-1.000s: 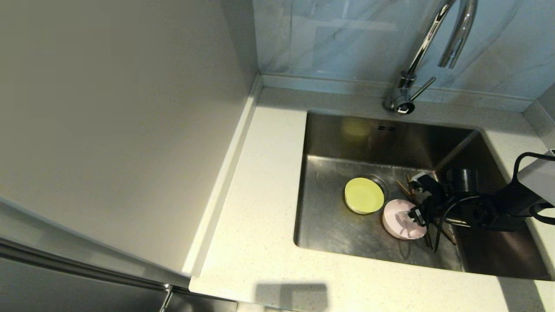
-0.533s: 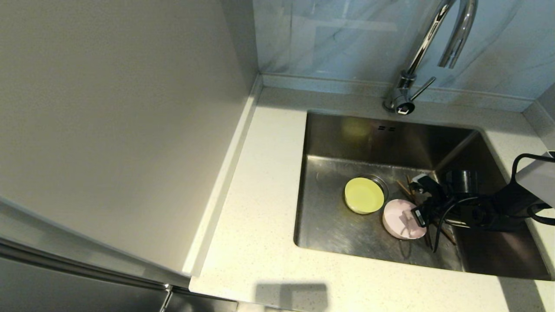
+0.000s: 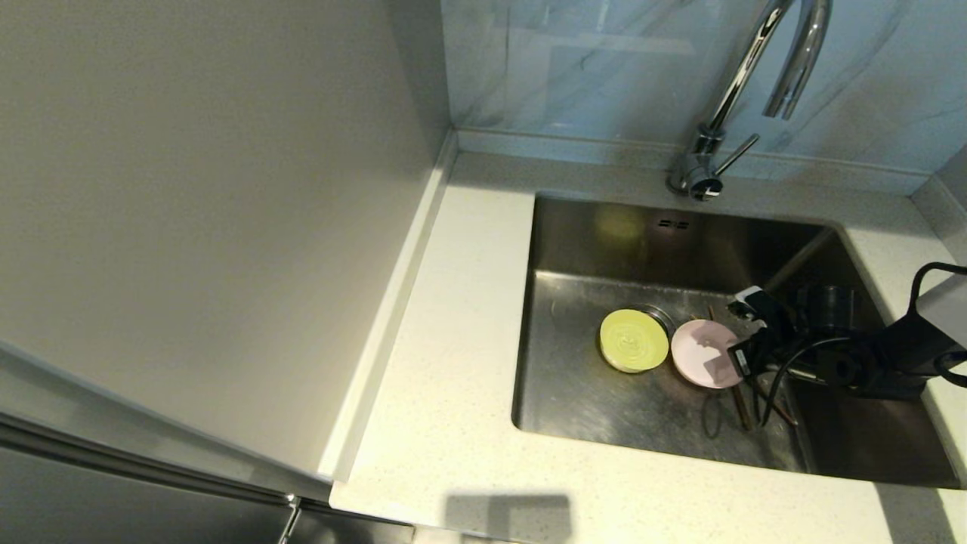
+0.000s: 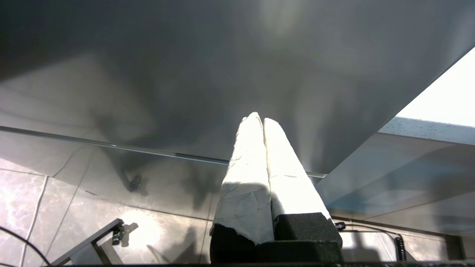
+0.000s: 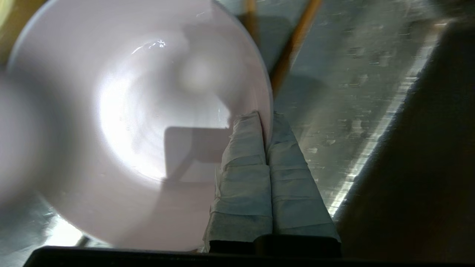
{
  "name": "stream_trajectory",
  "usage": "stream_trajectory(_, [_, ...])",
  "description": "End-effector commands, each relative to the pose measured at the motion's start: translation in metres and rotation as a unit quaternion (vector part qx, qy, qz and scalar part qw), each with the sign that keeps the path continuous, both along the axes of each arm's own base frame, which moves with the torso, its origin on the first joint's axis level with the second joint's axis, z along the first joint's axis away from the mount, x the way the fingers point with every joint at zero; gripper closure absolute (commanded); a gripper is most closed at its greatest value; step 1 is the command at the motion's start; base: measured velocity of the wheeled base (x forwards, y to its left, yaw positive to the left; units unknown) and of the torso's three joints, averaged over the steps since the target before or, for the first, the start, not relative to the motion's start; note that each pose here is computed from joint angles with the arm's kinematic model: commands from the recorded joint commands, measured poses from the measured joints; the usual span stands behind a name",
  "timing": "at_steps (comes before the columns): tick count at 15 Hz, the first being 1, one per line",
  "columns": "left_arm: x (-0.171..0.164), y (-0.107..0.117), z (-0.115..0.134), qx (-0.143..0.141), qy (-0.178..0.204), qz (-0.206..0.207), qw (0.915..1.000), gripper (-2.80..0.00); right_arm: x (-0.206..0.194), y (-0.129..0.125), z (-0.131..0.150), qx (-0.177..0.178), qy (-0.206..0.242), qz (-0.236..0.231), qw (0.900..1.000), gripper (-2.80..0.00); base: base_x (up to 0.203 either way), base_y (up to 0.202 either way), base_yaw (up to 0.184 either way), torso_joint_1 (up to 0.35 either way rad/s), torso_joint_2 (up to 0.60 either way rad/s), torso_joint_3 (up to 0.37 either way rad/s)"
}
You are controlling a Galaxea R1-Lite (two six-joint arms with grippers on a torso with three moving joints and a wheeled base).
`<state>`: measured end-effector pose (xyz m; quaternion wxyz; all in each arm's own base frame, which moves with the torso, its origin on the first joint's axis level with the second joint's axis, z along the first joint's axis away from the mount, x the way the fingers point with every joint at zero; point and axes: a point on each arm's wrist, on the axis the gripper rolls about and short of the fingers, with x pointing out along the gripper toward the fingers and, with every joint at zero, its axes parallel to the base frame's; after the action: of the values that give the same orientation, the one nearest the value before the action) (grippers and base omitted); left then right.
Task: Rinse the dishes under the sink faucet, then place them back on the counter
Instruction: Put a bowl back to the table from the sink
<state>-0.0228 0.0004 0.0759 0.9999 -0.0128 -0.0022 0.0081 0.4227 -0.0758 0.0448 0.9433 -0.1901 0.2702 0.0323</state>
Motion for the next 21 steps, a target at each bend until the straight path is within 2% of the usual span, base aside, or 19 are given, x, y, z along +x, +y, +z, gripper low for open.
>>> stream_trajectory(1, [0.000,0.000,0.000,0.000,-0.002,0.000,1.0000,0.00,-0.004,-0.012,0.018,-0.005,-0.022,-0.013,1.000,0.00,0.000,0.000,0.000,0.000,0.00,0.000])
stream_trajectory(4, [0.000,0.000,0.000,0.000,-0.002,0.000,1.0000,0.00,-0.014,-0.027,0.051,-0.012,-0.060,-0.031,0.998,0.00,0.000,0.000,0.000,0.000,0.00,0.000])
stream_trajectory(8, [0.000,0.000,0.000,0.000,-0.002,0.000,1.0000,0.00,-0.044,-0.042,0.113,-0.013,-0.132,-0.036,0.990,0.00,0.000,0.000,0.000,0.000,0.00,0.000])
stream_trajectory(10, [0.000,0.000,0.000,0.000,-0.002,0.000,1.0000,0.00,-0.061,-0.043,0.137,0.011,-0.164,-0.053,0.985,0.00,0.000,0.000,0.000,0.000,0.00,0.000])
stream_trajectory(11, [0.000,0.000,0.000,0.000,-0.002,0.000,1.0000,0.00,-0.069,-0.043,0.150,0.030,-0.199,-0.064,0.978,0.00,0.000,0.000,0.000,0.000,0.00,0.000])
stream_trajectory(13, [0.000,0.000,0.000,0.000,-0.002,0.000,1.0000,0.00,-0.081,-0.039,0.172,0.068,-0.281,-0.074,0.954,0.00,0.000,0.000,0.000,0.000,0.00,0.000])
stream_trajectory(14, [0.000,0.000,0.000,0.000,-0.002,0.000,1.0000,0.00,-0.086,-0.038,0.182,0.076,-0.321,-0.072,0.941,0.00,0.000,0.000,0.000,0.000,0.00,0.000])
stream_trajectory(16, [0.000,0.000,0.000,0.000,-0.002,0.000,1.0000,0.00,-0.094,-0.037,0.201,0.087,-0.402,-0.066,0.909,0.00,0.000,0.000,0.000,0.000,0.00,0.000])
stream_trajectory(18, [0.000,0.000,0.000,0.000,-0.002,0.000,1.0000,0.00,-0.105,-0.038,0.219,0.084,-0.495,-0.056,0.863,0.00,0.000,0.000,0.000,0.000,0.00,0.000])
stream_trajectory(20, [0.000,0.000,0.000,0.000,-0.002,0.000,1.0000,0.00,-0.120,-0.041,0.227,0.076,-0.564,-0.052,0.821,0.00,0.000,0.000,0.000,0.000,0.00,0.000])
stream_trajectory(21, [0.000,0.000,0.000,0.000,-0.002,0.000,1.0000,0.00,-0.127,-0.047,0.228,0.068,-0.579,-0.062,0.810,0.00,0.000,0.000,0.000,0.000,0.00,0.000])
